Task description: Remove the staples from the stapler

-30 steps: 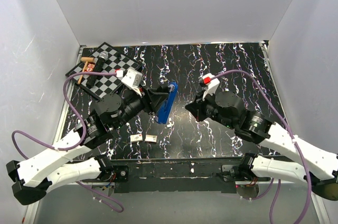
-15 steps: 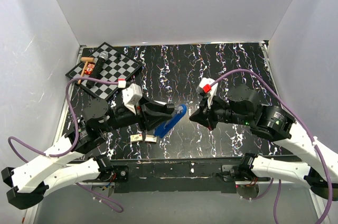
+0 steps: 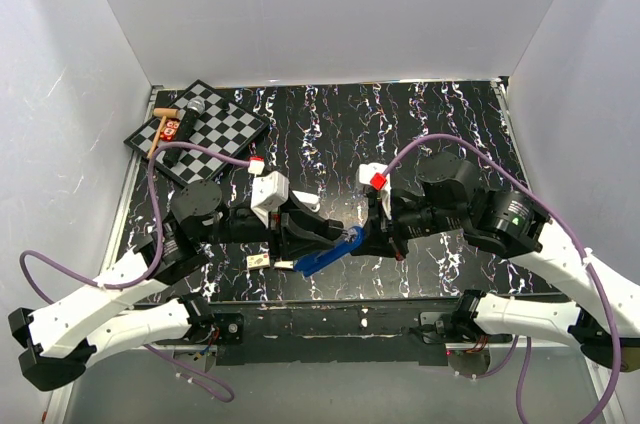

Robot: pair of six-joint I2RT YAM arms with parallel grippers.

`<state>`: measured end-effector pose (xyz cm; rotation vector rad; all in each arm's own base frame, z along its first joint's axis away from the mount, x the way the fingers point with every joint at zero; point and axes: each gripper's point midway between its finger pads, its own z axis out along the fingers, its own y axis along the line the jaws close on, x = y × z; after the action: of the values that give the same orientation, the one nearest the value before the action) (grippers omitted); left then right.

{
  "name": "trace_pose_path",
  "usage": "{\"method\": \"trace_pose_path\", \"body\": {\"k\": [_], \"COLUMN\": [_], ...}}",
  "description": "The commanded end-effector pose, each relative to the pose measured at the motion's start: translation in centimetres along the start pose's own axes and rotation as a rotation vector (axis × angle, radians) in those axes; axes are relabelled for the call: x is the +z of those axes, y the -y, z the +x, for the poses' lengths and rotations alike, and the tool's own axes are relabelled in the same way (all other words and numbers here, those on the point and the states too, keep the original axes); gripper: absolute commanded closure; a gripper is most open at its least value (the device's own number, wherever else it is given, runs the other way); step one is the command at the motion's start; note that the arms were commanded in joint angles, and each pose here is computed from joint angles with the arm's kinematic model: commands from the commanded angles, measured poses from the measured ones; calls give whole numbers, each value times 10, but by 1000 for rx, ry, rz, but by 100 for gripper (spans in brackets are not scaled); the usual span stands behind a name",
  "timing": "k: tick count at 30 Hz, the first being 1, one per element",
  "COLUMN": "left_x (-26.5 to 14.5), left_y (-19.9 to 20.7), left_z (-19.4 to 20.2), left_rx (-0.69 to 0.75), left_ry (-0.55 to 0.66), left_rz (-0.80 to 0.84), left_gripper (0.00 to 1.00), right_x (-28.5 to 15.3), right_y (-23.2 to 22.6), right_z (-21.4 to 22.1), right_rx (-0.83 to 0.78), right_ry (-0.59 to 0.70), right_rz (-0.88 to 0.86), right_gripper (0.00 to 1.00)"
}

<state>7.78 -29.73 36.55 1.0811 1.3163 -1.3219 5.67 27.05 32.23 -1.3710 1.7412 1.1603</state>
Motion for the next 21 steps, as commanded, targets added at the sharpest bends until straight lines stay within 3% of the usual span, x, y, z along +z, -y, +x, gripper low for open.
{"method": "trace_pose_path", "body": {"k": [1,13,21], "left_x": [1,25,18], "left_y": [15,11,8], "left_z": [-35,-11,-11], "left_rx": [60,11,28], "left_ry": [88,6,8], "left_rz": [71,154,107], "left_gripper": [100,100,100], "right_x": [-3,22,24], "right_y": [-29,-39,-29], "right_z": [-32,-63,-55], "right_rx": [-78,-92,-136], "right_ry": [90,85,63], "right_rz": [-161,-315,-265], "right_gripper": [99,99,99]}}
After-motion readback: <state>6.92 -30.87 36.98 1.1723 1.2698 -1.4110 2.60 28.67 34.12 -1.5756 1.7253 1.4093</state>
